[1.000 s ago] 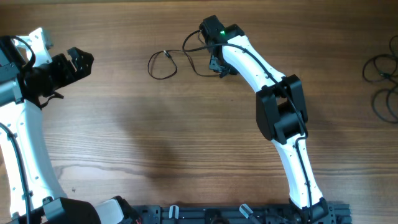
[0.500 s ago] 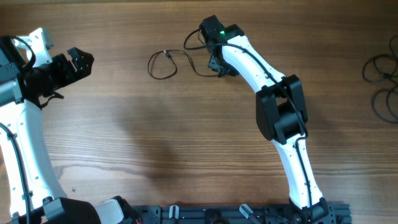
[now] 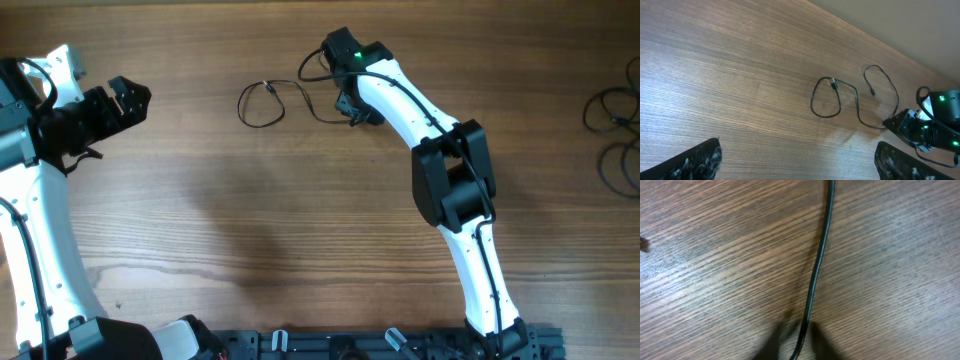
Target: Untangle cables
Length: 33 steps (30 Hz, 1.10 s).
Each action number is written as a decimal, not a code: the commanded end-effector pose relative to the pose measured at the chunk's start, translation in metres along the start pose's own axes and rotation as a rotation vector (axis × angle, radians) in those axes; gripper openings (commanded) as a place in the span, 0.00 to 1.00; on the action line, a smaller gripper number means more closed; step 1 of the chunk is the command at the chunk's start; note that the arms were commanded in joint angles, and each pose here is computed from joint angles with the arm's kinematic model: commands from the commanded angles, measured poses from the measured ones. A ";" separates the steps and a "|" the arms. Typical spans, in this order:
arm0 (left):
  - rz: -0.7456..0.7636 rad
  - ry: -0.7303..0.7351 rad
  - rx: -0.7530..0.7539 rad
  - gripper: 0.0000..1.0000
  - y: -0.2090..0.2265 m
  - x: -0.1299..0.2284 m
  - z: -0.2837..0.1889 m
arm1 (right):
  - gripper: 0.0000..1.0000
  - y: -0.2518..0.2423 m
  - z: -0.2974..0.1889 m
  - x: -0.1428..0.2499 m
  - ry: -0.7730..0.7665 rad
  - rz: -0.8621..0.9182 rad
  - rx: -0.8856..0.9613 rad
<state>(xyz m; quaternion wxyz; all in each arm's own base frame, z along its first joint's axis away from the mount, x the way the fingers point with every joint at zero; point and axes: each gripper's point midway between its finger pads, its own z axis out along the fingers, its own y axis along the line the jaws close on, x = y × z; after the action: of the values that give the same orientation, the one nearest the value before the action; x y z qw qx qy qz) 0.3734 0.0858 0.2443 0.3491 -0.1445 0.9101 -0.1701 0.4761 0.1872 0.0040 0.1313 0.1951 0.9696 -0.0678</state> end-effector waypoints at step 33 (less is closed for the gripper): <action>0.042 0.006 0.153 1.00 -0.031 0.001 -0.008 | 0.04 -0.064 -0.314 -0.053 -0.455 -0.337 -0.370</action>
<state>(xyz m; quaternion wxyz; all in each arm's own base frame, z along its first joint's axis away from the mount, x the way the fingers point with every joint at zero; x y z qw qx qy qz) 0.3722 0.0724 0.2480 0.3488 -0.1226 0.9064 -0.2042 0.4474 0.1840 0.2827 0.3356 -0.0002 0.9409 0.0460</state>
